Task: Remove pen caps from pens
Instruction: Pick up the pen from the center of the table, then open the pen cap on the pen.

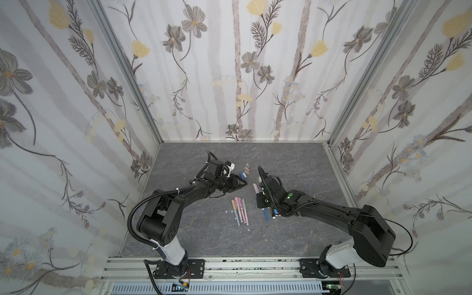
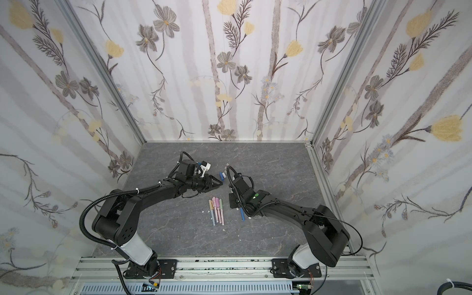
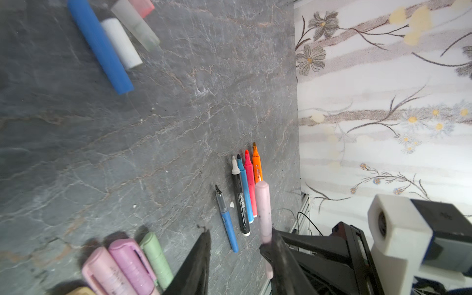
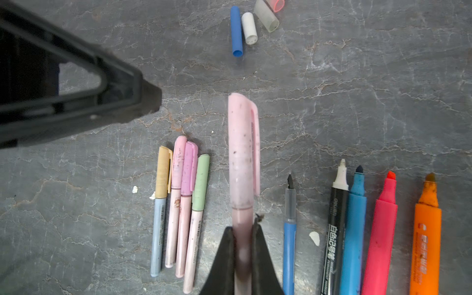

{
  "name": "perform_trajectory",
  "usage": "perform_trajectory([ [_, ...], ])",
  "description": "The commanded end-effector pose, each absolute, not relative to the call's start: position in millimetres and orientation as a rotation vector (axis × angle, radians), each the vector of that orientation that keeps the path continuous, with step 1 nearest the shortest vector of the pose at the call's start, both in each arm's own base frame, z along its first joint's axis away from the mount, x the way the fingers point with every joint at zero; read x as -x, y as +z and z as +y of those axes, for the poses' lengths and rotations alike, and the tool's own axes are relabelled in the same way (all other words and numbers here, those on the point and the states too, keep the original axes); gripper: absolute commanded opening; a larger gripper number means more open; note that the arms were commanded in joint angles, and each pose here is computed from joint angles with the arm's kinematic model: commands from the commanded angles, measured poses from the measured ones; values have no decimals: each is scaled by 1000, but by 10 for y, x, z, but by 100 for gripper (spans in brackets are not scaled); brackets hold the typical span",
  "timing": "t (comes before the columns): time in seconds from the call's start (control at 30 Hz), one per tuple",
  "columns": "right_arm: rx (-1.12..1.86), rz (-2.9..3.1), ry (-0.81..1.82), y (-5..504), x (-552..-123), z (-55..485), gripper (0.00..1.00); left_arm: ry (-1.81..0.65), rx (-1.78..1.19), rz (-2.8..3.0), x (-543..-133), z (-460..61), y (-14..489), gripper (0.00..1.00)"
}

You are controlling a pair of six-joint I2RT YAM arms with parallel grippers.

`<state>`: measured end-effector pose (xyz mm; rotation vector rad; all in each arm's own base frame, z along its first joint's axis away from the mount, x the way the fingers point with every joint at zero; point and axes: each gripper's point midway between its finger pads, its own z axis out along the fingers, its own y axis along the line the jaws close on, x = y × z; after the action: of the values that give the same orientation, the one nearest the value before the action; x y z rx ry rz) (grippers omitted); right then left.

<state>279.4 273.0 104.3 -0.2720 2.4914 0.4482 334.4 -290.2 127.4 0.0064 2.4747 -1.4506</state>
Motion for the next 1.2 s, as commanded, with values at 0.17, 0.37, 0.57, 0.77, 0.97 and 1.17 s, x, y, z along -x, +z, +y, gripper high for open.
perform_trajectory([
  [0.17,239,2454,511,1157,-2941,2746,0,-1575,-21,2391,-3290,-3243,1421,39],
  [0.37,245,2445,538,1203,-2966,2807,0,-1579,-28,2393,-3336,-3351,1381,39],
  [0.57,253,2434,570,1239,-2965,2854,0,-1573,-29,2405,-3410,-3422,1311,39],
  [0.77,256,2426,579,1272,-2958,2850,0,-1564,-33,2412,-3490,-3469,1249,30],
  [0.97,252,2427,579,1280,-2948,2827,0,-1567,-42,2413,-3515,-3493,1244,12],
  [1.17,259,2435,583,1248,-2923,2821,0,-1569,-54,2410,-3518,-3496,1260,0],
])
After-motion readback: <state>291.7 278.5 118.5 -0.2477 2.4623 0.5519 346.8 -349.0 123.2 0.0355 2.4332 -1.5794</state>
